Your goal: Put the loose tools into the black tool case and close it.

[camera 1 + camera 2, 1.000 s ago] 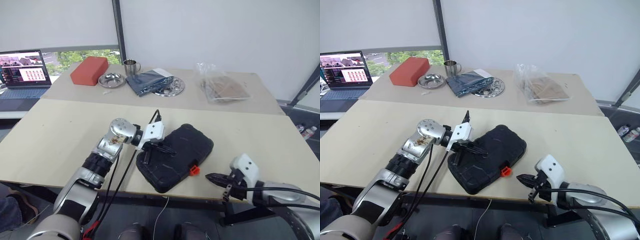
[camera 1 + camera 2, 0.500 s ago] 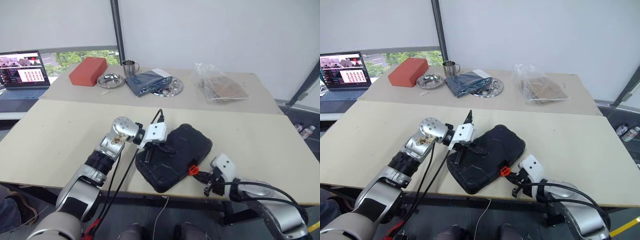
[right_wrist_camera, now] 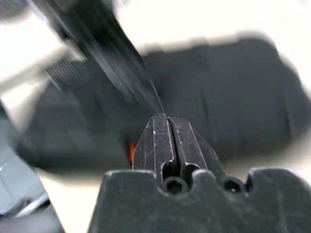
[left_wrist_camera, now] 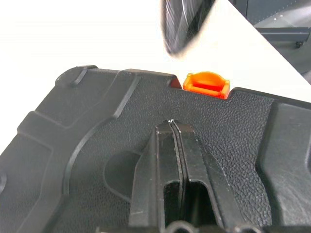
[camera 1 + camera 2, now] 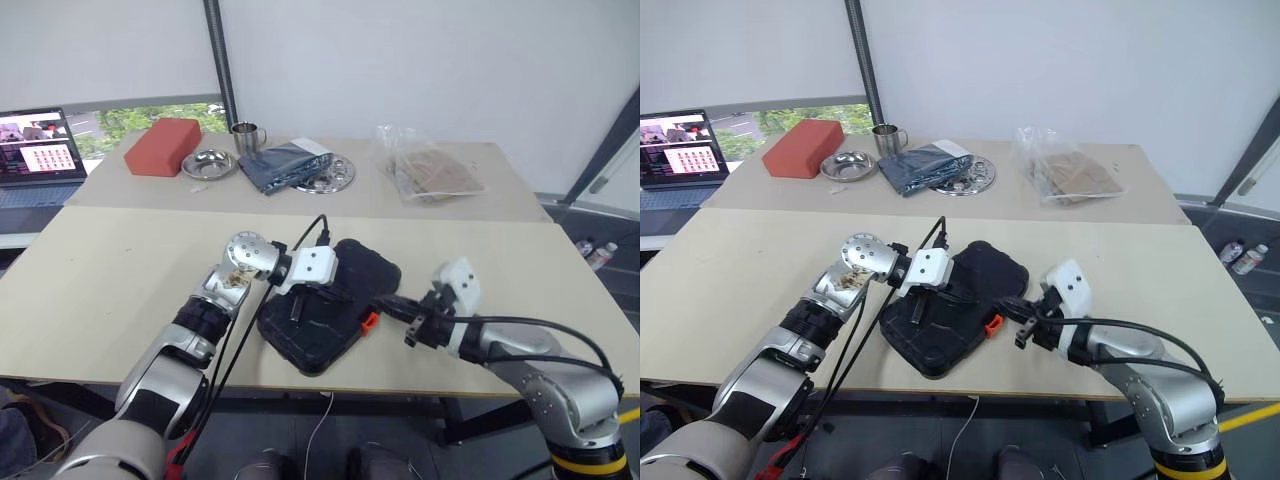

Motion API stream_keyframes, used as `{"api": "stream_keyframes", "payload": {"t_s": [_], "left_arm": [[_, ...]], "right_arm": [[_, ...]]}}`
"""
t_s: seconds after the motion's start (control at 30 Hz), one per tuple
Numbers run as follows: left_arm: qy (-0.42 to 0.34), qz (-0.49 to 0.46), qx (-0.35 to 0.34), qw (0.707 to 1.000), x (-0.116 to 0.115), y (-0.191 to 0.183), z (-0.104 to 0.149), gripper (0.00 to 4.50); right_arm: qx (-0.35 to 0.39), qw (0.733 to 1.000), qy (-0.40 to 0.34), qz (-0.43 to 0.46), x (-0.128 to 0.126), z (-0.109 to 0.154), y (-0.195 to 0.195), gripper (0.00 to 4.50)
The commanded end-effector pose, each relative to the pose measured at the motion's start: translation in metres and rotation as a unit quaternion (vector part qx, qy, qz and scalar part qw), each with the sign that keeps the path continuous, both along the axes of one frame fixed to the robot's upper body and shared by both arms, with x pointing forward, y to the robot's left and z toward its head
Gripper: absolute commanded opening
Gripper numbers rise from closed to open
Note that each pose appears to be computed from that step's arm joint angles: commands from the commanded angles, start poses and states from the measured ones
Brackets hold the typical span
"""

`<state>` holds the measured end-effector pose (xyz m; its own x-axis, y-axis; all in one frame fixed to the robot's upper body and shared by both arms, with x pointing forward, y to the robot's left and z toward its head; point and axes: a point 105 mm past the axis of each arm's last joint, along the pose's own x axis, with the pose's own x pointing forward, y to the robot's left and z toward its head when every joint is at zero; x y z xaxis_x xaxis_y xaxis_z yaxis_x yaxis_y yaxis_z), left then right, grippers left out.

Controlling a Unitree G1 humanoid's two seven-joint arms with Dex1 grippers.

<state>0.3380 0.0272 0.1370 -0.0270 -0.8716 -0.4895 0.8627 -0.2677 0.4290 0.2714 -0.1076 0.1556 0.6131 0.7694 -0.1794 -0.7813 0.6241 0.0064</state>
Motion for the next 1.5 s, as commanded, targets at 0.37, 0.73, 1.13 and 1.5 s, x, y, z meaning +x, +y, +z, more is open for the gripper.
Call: {"api": "stream_keyframes", "payload": {"t_s": [0.37,0.73,1.13,1.5], "left_arm": [[0.031,0.031,0.053,0.998,0.004,0.019,-0.031,0.04],[0.031,0.028,0.063,0.997,0.001,0.021,-0.036,0.04],[0.042,0.047,0.061,0.996,0.002,0.030,-0.039,0.04],[0.198,0.241,-0.073,0.947,-0.023,0.160,0.048,3.03]], "right_arm": [[-0.060,0.996,0.060,-0.020,-0.024,-0.039,-0.029,0.04],[-0.049,0.998,0.031,-0.015,0.004,-0.037,-0.006,0.04],[-0.060,0.998,0.015,0.013,0.001,-0.025,-0.003,0.04],[-0.120,0.989,-0.001,0.088,-0.041,0.038,-0.085,3.07]]}}
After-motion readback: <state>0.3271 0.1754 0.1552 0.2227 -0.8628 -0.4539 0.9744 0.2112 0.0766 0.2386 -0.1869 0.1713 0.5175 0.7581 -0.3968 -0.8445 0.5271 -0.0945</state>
